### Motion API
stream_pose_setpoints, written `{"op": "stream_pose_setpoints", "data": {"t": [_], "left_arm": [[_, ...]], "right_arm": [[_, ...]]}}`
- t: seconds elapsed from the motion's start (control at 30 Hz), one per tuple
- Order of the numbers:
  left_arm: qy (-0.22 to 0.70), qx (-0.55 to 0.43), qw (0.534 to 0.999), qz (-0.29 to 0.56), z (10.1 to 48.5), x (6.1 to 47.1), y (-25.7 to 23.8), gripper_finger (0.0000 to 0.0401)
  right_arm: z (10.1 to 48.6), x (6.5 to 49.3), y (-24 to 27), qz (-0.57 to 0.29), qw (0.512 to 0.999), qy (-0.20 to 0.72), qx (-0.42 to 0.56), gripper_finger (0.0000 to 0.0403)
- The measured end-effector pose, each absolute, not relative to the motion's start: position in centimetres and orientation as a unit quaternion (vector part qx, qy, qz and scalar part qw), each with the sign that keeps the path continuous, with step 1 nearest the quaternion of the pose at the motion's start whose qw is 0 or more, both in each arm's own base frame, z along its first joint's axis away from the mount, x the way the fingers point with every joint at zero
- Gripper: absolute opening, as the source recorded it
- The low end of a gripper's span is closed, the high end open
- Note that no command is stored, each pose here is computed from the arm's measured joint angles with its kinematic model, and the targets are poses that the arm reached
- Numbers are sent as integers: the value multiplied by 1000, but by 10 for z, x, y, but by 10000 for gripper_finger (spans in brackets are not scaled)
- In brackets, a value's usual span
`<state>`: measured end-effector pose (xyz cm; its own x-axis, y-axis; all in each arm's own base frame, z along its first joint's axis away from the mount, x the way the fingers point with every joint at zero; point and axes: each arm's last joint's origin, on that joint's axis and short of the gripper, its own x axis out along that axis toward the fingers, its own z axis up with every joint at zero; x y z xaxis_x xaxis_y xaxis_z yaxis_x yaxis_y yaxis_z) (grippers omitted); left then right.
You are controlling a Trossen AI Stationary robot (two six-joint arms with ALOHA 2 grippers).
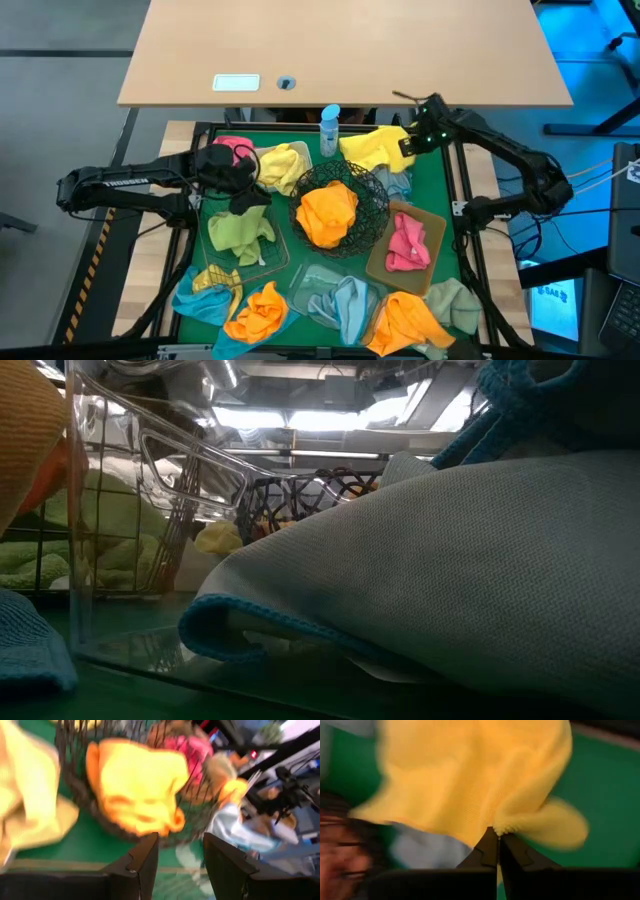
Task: Sort microfiber towel by color & place in baskets
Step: Put the yellow towel into the white bin
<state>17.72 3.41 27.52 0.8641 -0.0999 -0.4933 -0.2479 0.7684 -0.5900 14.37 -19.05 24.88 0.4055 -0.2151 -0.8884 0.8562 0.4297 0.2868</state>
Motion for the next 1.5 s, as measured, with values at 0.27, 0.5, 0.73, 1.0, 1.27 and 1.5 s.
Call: {"op": "stream_pose_setpoints", "data": {"t": [0.27, 0.5, 0.73, 1.0, 1.27, 1.5], "left_arm": [[182, -280, 941, 49, 288, 184, 38, 147], [119, -202, 969, 79, 297, 194, 41, 147], [50, -105, 991, 66, 302, 218, 39, 147], [-45, 2, 998, 52, 306, 246, 39, 147], [-105, 82, 989, 59, 299, 268, 43, 147], [-118, 95, 985, 81, 286, 282, 47, 147]], "right_arm": [[324, 140, -178, -320, 820, 283, 381, 2], [385, 137, -170, -286, 864, 196, 364, 1], [434, 143, -153, -241, 901, 133, 335, 1], [467, 163, -123, -151, 940, 85, 294, 1], [481, 185, -95, -58, 959, 47, 274, 1], [483, 205, -75, -15, 964, 40, 261, 1]]}}
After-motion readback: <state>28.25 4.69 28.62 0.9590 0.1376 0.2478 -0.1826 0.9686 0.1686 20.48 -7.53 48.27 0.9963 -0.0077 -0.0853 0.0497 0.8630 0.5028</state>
